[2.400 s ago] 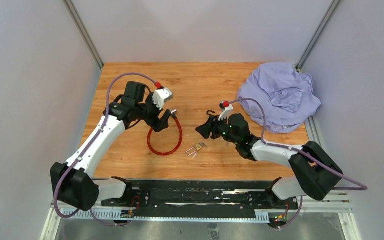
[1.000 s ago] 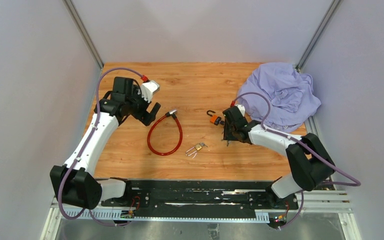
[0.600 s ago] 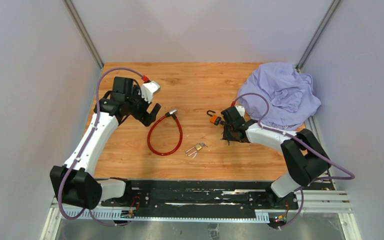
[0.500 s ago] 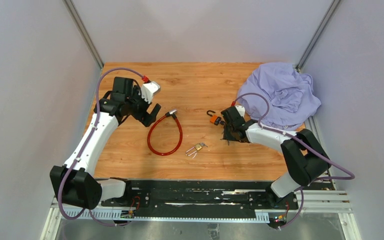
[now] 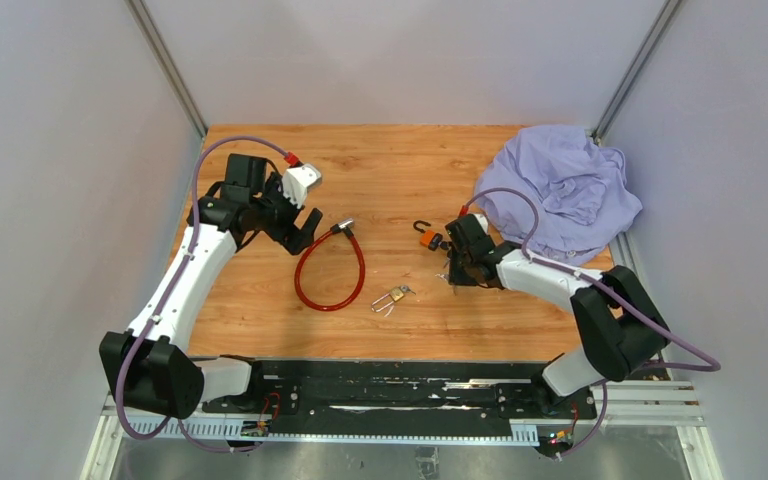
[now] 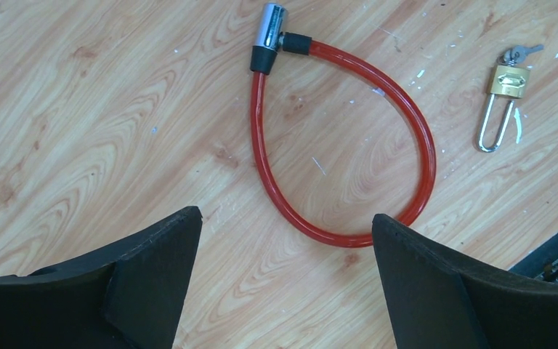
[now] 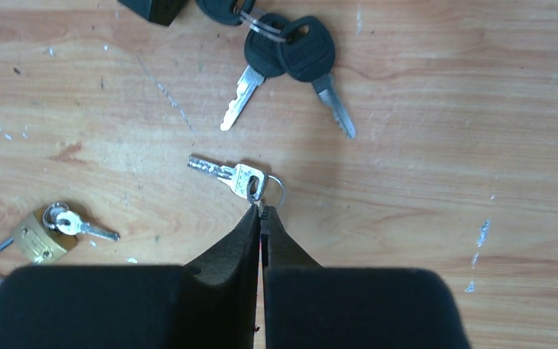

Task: Unlock with the key
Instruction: Pick up the key from the center of the board.

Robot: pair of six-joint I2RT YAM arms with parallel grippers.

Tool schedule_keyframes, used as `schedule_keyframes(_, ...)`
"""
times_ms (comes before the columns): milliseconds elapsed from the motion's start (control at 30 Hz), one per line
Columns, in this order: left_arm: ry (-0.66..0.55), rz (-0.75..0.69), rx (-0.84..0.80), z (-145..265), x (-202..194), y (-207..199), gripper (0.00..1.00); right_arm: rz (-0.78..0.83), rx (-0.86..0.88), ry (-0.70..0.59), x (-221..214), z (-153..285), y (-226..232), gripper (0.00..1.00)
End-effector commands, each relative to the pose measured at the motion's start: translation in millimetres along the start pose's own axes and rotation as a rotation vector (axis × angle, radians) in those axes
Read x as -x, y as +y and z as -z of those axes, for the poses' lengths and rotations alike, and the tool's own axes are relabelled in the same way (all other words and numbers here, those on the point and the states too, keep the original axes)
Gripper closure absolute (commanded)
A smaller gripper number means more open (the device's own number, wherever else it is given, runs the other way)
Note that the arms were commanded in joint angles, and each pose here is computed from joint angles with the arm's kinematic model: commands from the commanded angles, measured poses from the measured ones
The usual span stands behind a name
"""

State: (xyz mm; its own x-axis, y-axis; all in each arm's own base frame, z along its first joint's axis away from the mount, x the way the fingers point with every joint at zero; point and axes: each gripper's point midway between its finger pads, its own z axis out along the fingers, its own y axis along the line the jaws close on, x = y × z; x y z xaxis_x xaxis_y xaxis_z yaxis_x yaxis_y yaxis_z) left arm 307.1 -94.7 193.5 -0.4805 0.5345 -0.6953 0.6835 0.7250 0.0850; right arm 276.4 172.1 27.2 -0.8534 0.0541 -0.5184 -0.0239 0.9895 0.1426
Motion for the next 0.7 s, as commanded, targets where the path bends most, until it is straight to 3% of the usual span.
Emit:
schedule_keyframes(0, -0.028, -0.008, -0.036, 7.3, 9.1, -4.9, 0.05, 0.041, 0.039, 0.098, -25.7, 9.3, -2.6, 0.99)
schedule_keyframes(400, -0.022, 0.014, -0.119, 3.1, 8.3, -18.0, 0.07, 0.061, 0.172, 0.132, -30.2, 32.8, 16.6, 0.99)
schedule_keyframes(567, -0.043, 0.04, -0.301, -0.1, 3.1, -51.9, 0.08, 0.065, 0.298, 0.136, -22.1, 51.5, 41.2, 0.99)
schedule_keyframes(667, -0.106, 0.018, -0.462, 1.8, 2.9, -80.9, 0.16, 0.066, 0.383, 0.132, -11.8, 72.5, 61.8, 0.99)
